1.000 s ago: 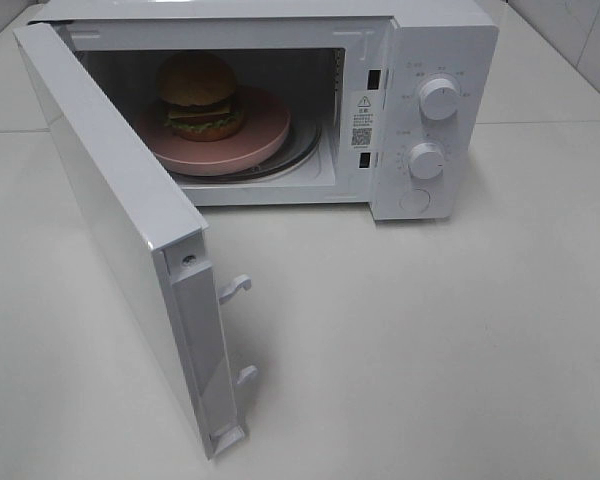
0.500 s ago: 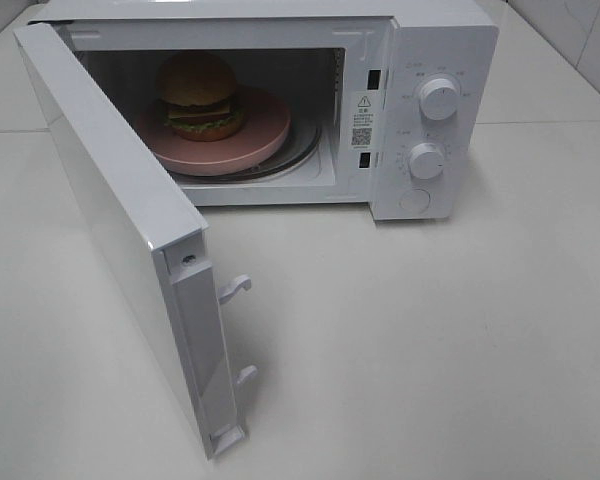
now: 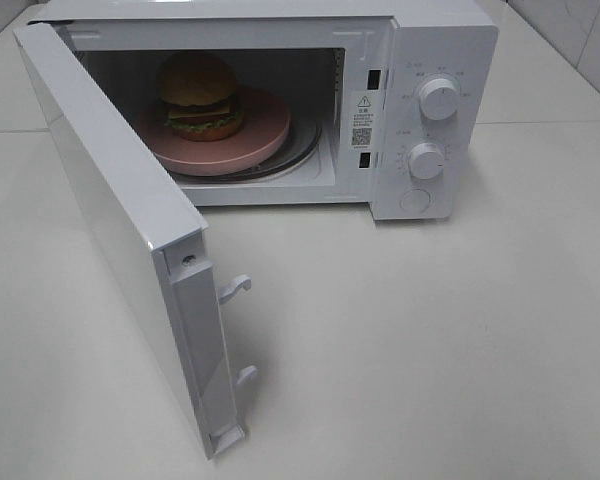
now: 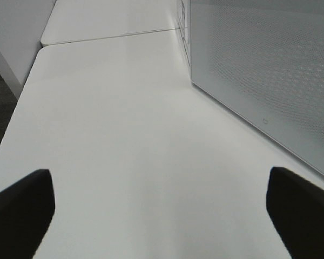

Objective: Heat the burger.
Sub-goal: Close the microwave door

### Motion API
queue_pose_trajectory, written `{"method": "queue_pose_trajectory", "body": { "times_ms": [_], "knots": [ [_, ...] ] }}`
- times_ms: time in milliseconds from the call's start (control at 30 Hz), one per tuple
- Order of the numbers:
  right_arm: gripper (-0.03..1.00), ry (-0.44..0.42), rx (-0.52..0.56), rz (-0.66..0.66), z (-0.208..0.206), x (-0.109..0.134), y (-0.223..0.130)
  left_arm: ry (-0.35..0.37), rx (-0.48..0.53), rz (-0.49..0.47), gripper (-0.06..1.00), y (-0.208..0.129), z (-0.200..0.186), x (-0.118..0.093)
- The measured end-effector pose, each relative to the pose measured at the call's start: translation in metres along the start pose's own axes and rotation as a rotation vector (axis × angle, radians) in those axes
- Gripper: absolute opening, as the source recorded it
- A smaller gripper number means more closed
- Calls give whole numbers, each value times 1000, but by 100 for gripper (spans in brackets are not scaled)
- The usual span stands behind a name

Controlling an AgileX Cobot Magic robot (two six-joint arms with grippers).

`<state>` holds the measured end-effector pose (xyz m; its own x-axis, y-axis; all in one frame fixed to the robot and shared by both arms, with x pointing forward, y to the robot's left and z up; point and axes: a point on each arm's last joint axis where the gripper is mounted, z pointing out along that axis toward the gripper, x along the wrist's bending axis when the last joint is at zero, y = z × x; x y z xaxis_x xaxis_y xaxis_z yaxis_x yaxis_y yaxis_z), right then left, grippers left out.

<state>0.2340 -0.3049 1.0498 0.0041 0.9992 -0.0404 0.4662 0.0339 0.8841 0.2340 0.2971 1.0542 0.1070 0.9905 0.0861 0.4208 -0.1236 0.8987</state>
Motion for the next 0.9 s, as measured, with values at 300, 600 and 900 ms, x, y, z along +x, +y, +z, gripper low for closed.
{"method": "queue_pose_trajectory", "body": {
  "times_ms": [300,600,900],
  "knots": [
    [49,0,0,0,0,0,0,0,0,0,99,0,0,0],
    [49,0,0,0,0,0,0,0,0,0,99,0,0,0],
    [49,0,0,0,0,0,0,0,3,0,99,0,0,0]
  ]
}}
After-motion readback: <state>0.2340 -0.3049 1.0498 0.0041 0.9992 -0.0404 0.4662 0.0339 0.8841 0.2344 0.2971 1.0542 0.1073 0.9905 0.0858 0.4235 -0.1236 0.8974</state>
